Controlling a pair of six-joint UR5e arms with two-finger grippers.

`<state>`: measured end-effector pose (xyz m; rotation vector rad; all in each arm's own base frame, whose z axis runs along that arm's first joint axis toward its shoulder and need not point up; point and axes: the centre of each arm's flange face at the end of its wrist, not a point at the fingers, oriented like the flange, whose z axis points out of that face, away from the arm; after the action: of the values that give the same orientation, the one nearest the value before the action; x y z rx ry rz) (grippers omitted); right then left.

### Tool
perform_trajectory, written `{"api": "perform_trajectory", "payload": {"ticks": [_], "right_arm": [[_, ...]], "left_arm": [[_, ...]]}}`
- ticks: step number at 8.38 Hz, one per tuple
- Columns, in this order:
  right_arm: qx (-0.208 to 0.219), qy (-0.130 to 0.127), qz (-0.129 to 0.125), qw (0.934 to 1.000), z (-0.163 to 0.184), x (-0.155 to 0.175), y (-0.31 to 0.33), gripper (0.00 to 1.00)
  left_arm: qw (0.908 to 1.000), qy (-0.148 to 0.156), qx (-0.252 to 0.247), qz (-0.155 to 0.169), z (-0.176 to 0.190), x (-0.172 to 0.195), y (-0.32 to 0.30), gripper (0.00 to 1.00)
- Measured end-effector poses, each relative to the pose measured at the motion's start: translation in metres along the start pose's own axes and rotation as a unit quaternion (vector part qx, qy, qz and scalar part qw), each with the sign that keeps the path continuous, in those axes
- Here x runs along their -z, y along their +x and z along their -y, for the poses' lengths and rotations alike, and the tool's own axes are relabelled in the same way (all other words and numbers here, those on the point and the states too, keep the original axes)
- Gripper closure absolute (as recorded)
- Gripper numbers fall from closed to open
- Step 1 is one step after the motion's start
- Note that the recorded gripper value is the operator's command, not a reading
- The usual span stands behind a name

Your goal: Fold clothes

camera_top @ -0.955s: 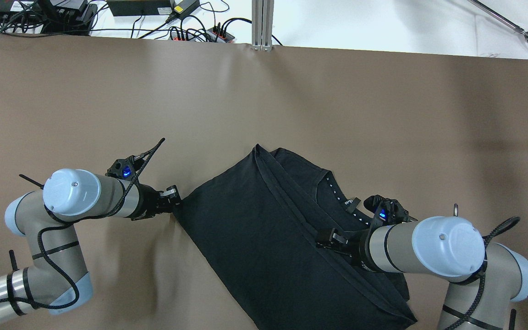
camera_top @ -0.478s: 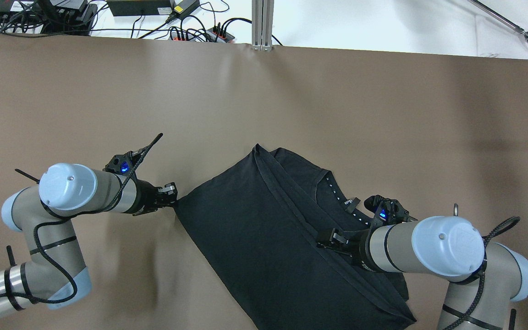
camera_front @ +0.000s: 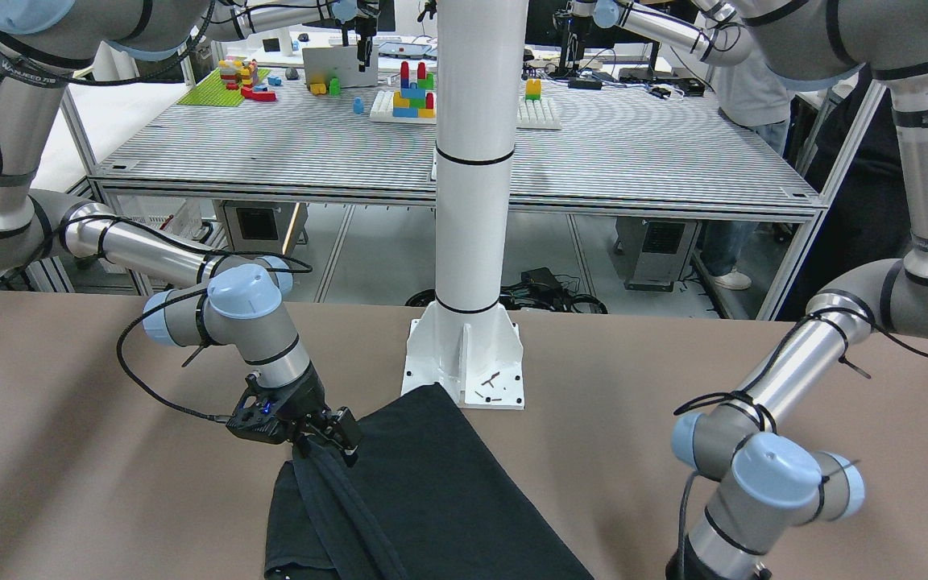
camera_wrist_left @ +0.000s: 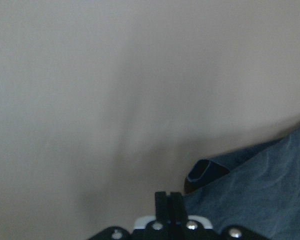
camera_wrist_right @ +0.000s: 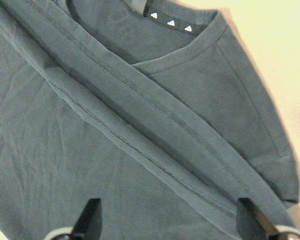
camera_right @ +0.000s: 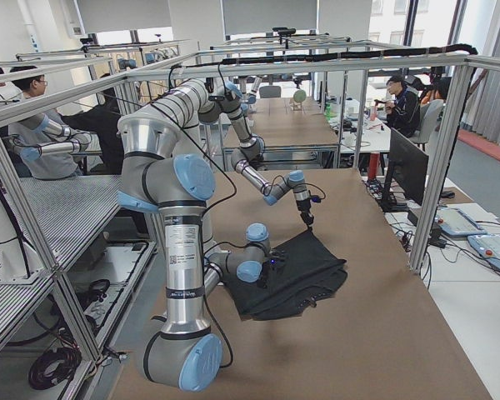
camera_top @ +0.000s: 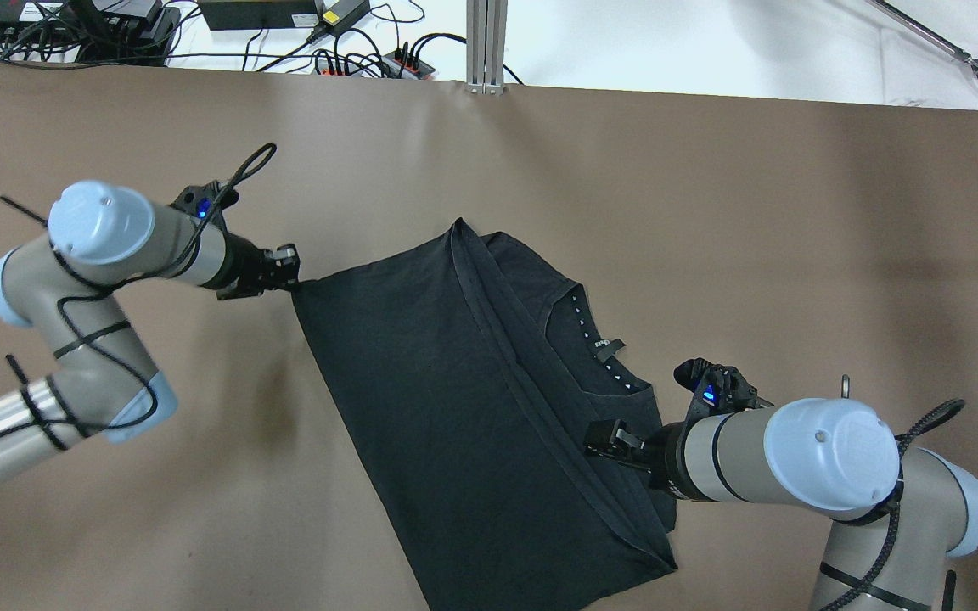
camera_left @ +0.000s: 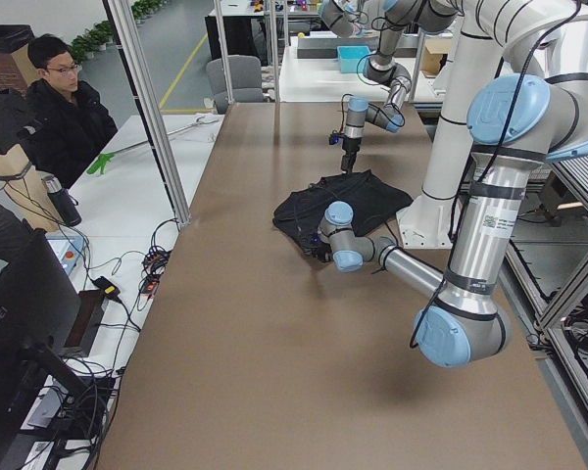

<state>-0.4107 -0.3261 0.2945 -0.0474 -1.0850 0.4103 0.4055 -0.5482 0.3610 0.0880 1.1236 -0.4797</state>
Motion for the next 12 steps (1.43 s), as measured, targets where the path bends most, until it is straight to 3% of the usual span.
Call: {"api": "perform_trajectory", "payload": {"ticks": [2,4,5,6,9,11,12], "right_arm": [[-0.003,0.016,0.004,0.9999,0.009,0.004,-0.001,0.05],[-0.007,0.038,0.002,0.9993,0.018,0.001,0.001,0.05],[-0.007,0.049,0.0,0.9988,0.021,-0.002,0.002,0.05],[-0.006,0.065,0.002,0.9979,0.023,-0.004,0.0,0.05],[-0.002,0.094,0.017,0.9954,0.023,-0.006,-0.018,0.07],[0.034,0.097,0.016,0.9946,0.014,-0.013,-0.048,0.28],[0.087,0.084,-0.01,0.9926,0.006,-0.02,-0.072,0.41]], "left_arm": [[0.9995,0.021,0.004,0.022,0.086,-0.036,0.062,1.0],[0.9977,0.053,0.005,0.041,0.128,-0.066,0.153,1.0],[0.9961,0.072,0.005,0.051,0.137,-0.076,0.185,0.63],[0.9941,0.092,0.002,0.058,0.136,-0.084,0.212,0.06],[0.992,0.114,-0.017,0.052,0.114,-0.092,0.226,0.06],[0.9922,0.116,-0.032,0.034,0.109,-0.078,0.197,0.06],[0.9922,0.115,-0.036,0.031,0.107,-0.074,0.179,0.06]]}}
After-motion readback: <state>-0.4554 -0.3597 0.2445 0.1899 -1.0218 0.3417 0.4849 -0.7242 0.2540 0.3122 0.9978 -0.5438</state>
